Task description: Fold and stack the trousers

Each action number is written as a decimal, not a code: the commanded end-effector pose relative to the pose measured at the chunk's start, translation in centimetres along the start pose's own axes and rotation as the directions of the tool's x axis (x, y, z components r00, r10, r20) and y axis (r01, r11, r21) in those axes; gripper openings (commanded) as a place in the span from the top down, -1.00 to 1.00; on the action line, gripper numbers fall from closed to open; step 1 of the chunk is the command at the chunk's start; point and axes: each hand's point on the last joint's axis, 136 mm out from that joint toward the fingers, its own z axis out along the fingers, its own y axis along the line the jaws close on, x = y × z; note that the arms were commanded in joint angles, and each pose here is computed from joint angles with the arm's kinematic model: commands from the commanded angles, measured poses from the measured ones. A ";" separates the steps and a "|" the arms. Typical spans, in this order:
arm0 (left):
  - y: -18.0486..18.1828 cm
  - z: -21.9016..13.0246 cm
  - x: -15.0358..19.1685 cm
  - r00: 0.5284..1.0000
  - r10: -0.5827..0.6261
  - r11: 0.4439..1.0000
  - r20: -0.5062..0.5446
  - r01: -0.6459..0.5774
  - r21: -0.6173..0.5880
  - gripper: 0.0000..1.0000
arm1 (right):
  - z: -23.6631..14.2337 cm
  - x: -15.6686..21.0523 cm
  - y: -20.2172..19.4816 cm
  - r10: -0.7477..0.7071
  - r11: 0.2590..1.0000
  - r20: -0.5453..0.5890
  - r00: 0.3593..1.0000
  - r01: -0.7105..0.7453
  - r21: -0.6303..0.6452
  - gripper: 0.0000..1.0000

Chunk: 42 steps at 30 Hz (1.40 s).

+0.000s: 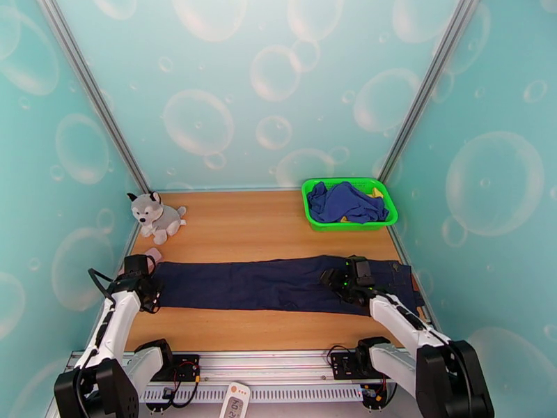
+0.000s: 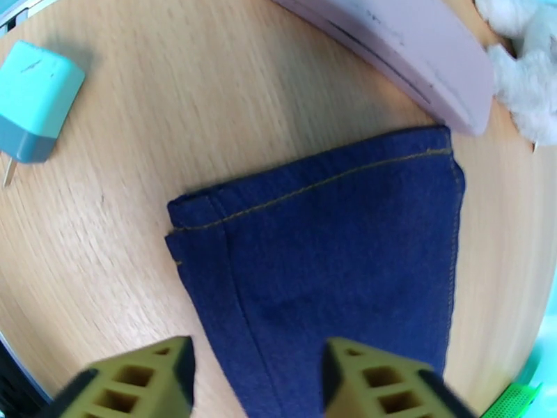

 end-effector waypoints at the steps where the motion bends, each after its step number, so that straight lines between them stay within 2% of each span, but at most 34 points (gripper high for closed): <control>1: -4.6 -3.6 -2.7 0.981 0.122 0.976 0.153 -0.146 0.161 -0.98 | -2.4 -1.7 -0.2 -0.009 1.000 0.035 0.999 0.008 0.017 -0.31; 3: -7.4 -4.1 -1.7 0.961 0.220 0.933 0.167 -0.257 0.250 -0.98 | -2.6 -1.7 -0.1 0.034 0.999 0.016 0.999 -0.034 -0.008 -0.31; 7: -12.1 -2.0 5.1 0.894 0.446 0.813 0.037 -0.422 0.401 -0.98 | -1.5 -0.6 -1.2 0.161 0.985 -0.018 0.987 -0.162 -0.051 -0.31; 9: -13.6 -1.2 8.9 0.840 0.543 0.749 0.003 -0.486 0.451 -0.99 | -1.5 -0.3 -2.0 0.199 0.980 -0.007 0.980 -0.199 -0.030 -0.31; 11: -14.2 -0.8 10.7 0.808 0.589 0.726 0.009 -0.534 0.433 -0.99 | -2.1 -0.7 -3.7 0.239 0.969 0.052 0.970 -0.241 0.055 -0.32; 14: -13.2 0.9 11.0 0.812 0.584 0.758 -0.003 -0.544 0.360 -0.99 | -4.5 -2.6 -7.1 0.304 0.912 0.194 0.933 -0.344 0.226 -0.32; 16: -11.1 2.6 10.1 0.838 0.545 0.815 -0.028 -0.522 0.253 -0.99 | -5.8 -3.9 -8.8 0.352 0.869 0.248 0.903 -0.413 0.273 -0.33; 20: -7.9 5.1 8.5 0.884 0.463 0.882 -0.068 -0.452 0.135 -0.99 | -7.0 -3.7 -13.8 0.555 0.729 0.303 0.775 -0.628 0.271 -0.33; 22: -7.3 5.6 8.4 0.899 0.430 0.897 -0.088 -0.414 0.153 -0.99 | -7.2 -3.3 -15.9 0.628 0.667 0.323 0.708 -0.703 0.247 -0.33; 24: -7.3 5.7 8.3 0.904 0.417 0.901 -0.089 -0.399 0.171 -0.99 | -7.5 -3.2 -17.7 0.648 0.622 0.351 0.676 -0.735 0.270 -0.34; 27: -7.6 5.5 8.1 0.902 0.424 0.896 -0.081 -0.405 0.181 -0.99 | -7.1 -3.5 -19.2 0.678 0.599 0.332 0.656 -0.755 0.267 -0.33; 30: -7.9 5.3 8.1 0.899 0.431 0.892 -0.080 -0.411 0.189 -0.99 | -6.0 -3.4 -19.0 0.700 0.606 0.278 0.658 -0.753 0.256 -0.20; 35: -8.0 5.3 8.5 0.901 0.426 0.891 -0.087 -0.400 0.215 -0.98 | -6.3 -3.3 -20.0 0.668 0.601 0.336 0.664 -0.747 0.283 -0.16; 37: -7.9 5.4 8.6 0.900 0.425 0.892 -0.092 -0.399 0.214 -0.99 | -5.8 -3.2 -20.3 0.673 0.597 0.333 0.660 -0.751 0.282 0.14; 39: -7.9 5.4 8.7 0.899 0.427 0.891 -0.097 -0.400 0.214 -0.99 | -5.2 -2.9 -20.5 0.687 0.589 0.314 0.656 -0.755 0.287 0.65; 40: -7.8 5.4 8.7 0.898 0.430 0.890 -0.099 -0.402 0.214 -0.98 | -4.9 -2.7 -20.6 0.696 0.585 0.300 0.653 -0.757 0.292 0.84; 41: -7.9 5.3 8.7 0.897 0.432 0.889 -0.099 -0.404 0.215 -0.99 | -4.6 -2.7 -20.6 0.698 0.587 0.288 0.656 -0.754 0.294 0.99; 42: -7.8 5.3 8.7 0.896 0.433 0.889 -0.099 -0.406 0.214 -0.99 | -4.5 -2.8 -20.6 0.697 0.590 0.286 0.658 -0.752 0.293 1.00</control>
